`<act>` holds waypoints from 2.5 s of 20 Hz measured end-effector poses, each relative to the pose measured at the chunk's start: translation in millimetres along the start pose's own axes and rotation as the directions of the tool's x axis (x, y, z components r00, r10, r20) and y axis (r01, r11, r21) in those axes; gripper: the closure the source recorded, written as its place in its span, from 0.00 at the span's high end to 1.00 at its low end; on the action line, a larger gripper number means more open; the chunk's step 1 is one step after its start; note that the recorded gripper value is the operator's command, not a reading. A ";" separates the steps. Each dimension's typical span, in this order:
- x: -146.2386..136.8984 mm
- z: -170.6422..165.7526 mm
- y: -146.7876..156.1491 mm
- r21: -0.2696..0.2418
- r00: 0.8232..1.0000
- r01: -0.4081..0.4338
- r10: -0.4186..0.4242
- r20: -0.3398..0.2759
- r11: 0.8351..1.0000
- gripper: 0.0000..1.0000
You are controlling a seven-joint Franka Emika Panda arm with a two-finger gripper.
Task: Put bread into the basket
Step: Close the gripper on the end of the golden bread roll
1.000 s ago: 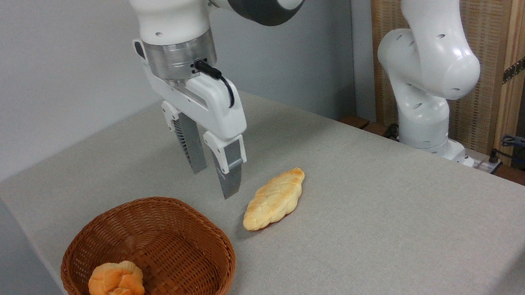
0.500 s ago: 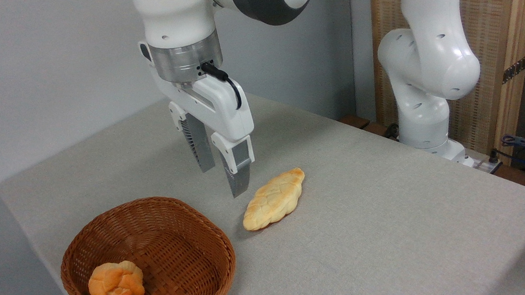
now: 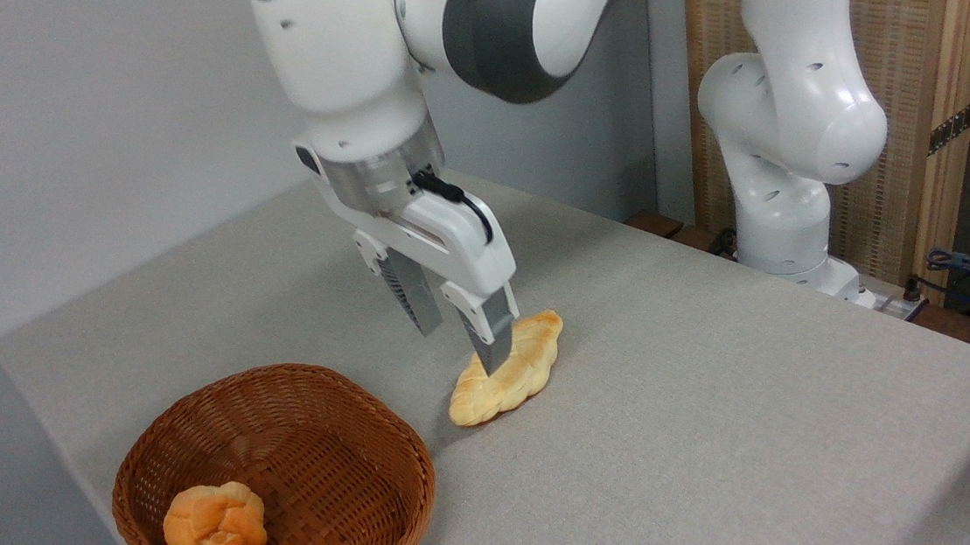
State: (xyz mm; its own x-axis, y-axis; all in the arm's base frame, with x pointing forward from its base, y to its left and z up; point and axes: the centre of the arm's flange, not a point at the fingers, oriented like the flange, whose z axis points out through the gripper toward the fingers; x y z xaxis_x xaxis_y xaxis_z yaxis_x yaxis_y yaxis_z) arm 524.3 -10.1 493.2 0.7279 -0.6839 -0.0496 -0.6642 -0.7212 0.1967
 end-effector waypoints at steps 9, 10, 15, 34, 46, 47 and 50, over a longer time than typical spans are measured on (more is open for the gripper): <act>-12.4 53.6 4.6 -0.070 0.994 0.073 -0.067 0.086 0.995 1.00; -13.1 56.3 4.8 -0.073 0.993 0.077 -0.070 0.090 0.994 1.00; -8.2 63.1 3.4 -0.051 0.989 0.131 -0.127 0.079 0.990 1.00; 20.1 92.4 15.9 -0.039 0.988 0.109 -0.104 0.115 0.993 0.63; 30.7 93.0 22.6 -0.020 0.992 0.085 -0.082 0.096 0.996 0.13; 31.2 93.2 23.3 -0.020 0.992 0.083 -0.081 0.097 0.996 0.13; 32.3 93.4 24.7 -0.019 0.992 0.080 -0.077 0.097 0.997 0.14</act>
State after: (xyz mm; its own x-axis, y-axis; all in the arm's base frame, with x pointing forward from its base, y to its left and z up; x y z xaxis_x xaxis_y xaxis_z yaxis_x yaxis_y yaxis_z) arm 515.5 -60.3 405.1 0.7571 -0.6335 -0.1595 -0.6007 -0.7711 0.2110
